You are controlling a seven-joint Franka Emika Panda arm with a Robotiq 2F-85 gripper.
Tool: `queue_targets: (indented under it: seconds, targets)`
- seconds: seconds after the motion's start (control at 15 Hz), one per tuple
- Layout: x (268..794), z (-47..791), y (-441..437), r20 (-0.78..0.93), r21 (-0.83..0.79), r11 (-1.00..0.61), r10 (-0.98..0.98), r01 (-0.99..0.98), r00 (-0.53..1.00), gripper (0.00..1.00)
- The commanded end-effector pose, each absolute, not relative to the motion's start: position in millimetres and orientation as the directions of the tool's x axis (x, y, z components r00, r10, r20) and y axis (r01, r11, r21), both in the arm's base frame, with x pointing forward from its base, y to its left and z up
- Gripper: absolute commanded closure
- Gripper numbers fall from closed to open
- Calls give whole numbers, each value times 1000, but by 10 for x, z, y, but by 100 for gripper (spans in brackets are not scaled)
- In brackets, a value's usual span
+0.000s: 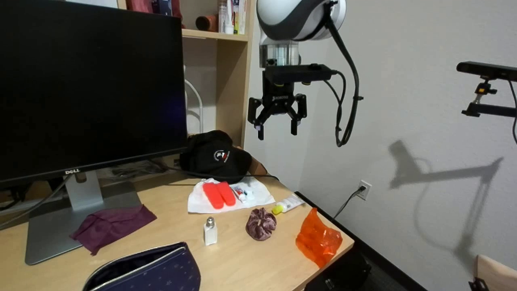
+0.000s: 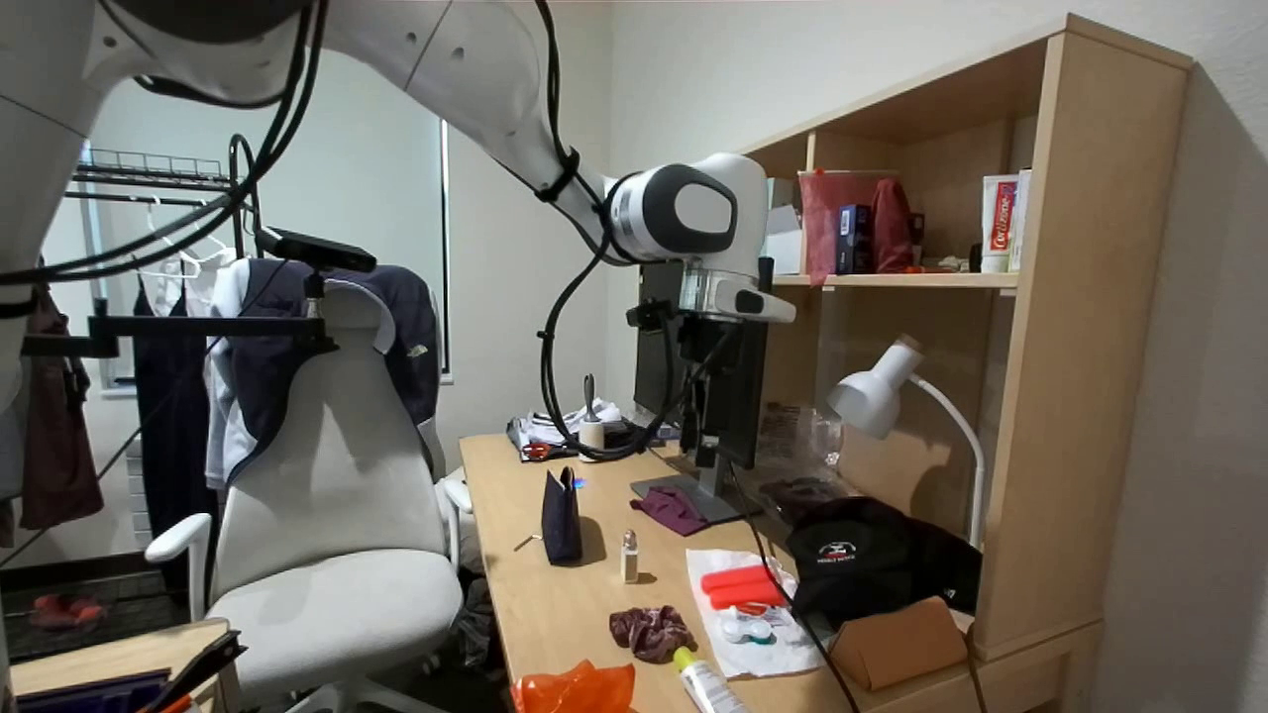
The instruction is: Move the contact lens holder closer to the edge of the table
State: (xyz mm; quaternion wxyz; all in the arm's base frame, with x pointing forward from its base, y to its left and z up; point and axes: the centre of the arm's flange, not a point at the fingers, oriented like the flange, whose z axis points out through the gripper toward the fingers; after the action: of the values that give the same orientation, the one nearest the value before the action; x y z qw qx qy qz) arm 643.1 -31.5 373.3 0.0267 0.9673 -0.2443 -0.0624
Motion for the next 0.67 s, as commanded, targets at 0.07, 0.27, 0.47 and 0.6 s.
queue_targets:
  seconds: [0.07,0.27,0.47,0.6]
  targets:
    - [6949,3374,-363,-154,37,-897,-441,-441,884,0]
    - [7176,3054,-371,-180,64,-905,-424,-420,888,0]
    - [7330,2757,-422,-223,74,-909,-415,-409,882,0]
    - [7394,2553,-479,-258,90,-901,-432,-424,864,0]
